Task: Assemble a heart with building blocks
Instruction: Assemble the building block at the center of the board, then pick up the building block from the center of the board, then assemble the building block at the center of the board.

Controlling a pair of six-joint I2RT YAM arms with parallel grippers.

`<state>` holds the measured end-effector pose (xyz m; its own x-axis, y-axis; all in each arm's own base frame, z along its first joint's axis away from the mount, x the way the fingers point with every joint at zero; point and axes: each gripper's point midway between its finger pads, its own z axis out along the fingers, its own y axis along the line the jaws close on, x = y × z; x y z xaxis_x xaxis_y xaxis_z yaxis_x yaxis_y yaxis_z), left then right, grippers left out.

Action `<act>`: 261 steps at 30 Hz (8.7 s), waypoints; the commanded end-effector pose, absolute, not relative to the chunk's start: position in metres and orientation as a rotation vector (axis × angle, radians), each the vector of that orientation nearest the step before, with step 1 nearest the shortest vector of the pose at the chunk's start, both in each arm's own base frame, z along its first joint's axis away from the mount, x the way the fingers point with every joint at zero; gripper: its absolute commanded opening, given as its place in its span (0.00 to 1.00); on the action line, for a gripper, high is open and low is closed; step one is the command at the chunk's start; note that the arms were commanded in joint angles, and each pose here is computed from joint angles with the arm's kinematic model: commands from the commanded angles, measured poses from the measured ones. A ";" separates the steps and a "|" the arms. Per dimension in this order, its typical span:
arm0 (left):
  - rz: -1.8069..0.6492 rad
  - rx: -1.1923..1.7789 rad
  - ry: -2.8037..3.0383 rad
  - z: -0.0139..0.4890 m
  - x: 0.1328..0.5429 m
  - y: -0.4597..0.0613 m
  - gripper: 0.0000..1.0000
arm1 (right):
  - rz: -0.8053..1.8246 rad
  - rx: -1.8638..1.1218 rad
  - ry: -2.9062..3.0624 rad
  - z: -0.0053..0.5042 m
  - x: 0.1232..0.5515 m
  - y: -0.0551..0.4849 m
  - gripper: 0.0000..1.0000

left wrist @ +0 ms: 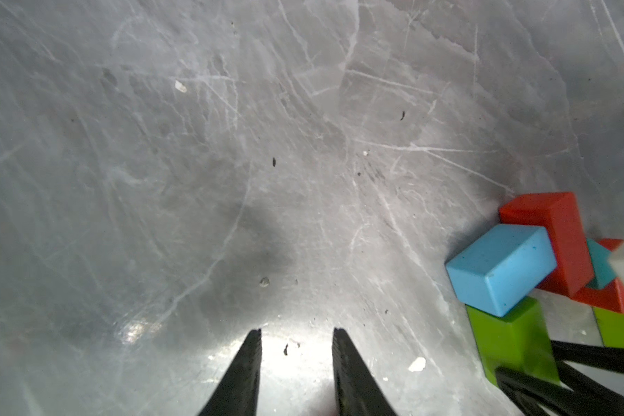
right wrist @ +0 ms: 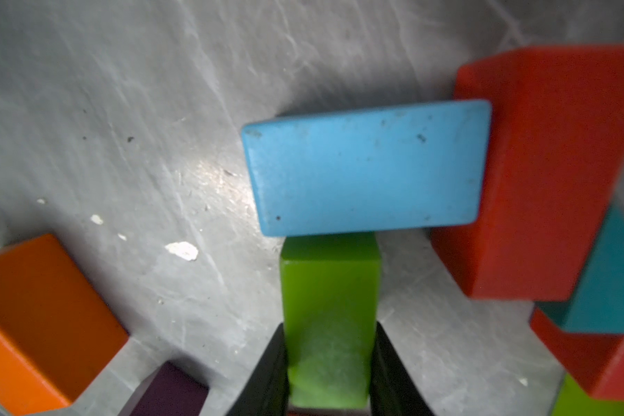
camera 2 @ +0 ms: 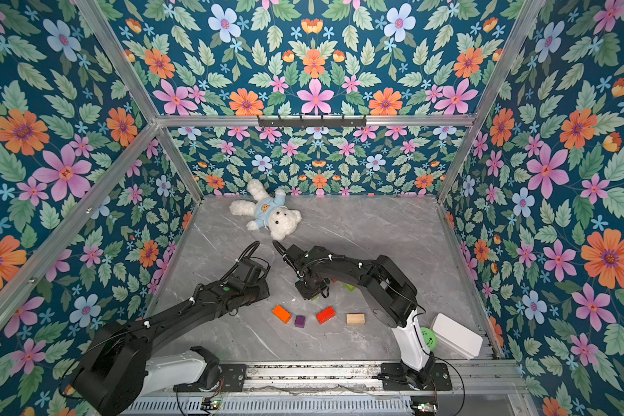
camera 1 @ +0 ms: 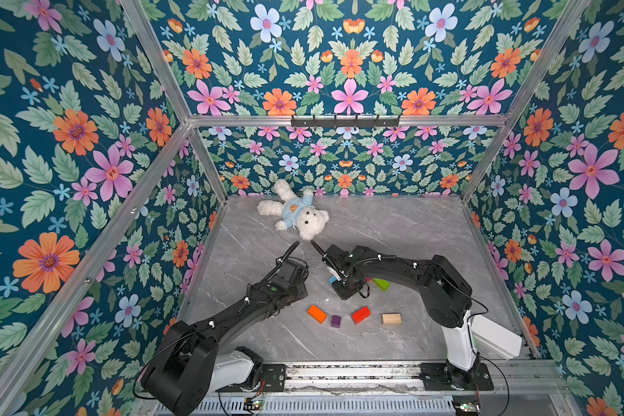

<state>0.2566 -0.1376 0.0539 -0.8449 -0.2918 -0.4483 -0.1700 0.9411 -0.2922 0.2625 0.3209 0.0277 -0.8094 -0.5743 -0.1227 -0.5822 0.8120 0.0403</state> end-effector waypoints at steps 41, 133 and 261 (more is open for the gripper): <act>-0.353 -0.336 2.555 0.066 0.266 -0.140 0.37 | 0.141 -0.460 2.901 0.070 0.247 0.303 0.69; -0.433 1.607 2.257 0.048 0.128 -0.458 0.58 | 0.270 0.712 2.666 0.147 0.207 0.062 0.75; -0.799 0.724 2.712 0.056 0.201 -0.411 0.65 | 0.334 0.646 2.644 0.152 0.210 0.069 0.69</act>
